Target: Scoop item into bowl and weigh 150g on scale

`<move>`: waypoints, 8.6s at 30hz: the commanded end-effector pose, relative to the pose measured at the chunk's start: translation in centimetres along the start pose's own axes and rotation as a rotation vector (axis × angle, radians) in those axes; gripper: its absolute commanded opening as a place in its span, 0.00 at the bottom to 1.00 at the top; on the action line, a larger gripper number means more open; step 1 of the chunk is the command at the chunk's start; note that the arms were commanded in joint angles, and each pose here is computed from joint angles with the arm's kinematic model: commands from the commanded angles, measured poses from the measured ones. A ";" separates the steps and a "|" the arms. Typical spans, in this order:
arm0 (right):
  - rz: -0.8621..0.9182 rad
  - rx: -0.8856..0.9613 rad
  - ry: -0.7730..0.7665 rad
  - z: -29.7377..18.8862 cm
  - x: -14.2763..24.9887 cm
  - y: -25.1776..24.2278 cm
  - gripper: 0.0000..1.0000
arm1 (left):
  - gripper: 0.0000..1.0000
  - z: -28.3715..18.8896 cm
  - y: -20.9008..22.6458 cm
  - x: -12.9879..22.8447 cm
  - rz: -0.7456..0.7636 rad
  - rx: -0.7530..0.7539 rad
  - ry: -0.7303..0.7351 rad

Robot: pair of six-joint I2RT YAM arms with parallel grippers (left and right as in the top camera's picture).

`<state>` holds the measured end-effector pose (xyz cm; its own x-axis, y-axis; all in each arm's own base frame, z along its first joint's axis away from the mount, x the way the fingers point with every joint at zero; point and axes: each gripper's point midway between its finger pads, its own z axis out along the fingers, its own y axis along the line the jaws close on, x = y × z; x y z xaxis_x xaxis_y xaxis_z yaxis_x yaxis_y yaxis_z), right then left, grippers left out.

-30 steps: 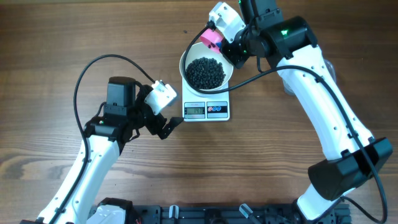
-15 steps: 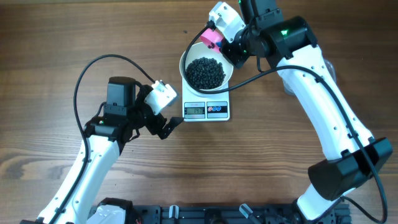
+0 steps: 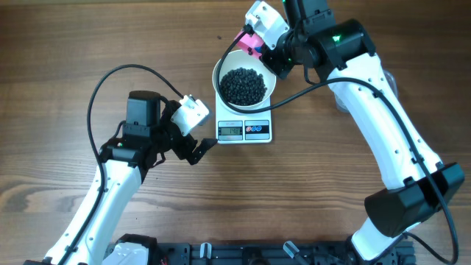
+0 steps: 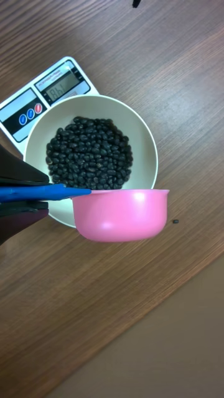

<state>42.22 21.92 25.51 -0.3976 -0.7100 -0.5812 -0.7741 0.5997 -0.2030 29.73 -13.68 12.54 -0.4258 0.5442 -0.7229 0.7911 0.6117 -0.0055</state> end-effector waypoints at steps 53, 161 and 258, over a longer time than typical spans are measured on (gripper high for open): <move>0.514 0.176 -0.158 -10.1 4.3 -11.1 0.04 | 1.00 0.1 0.0 0.3 -0.013 0.002 0.006; 1.330 0.839 -0.608 -38.8 21.3 5.5 1.00 | 1.00 0.1 0.0 0.3 -0.013 0.002 0.006; 0.575 0.704 -0.798 -10.7 27.0 2.0 1.00 | 0.86 -2.2 -1.3 0.7 -0.017 -0.013 0.024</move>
<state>24.71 -0.42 17.47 -0.0031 -0.0040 -1.0000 -0.0256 0.9997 -0.0039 28.23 -13.38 11.72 -0.4805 0.5508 -0.6824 0.7859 0.6158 -0.0562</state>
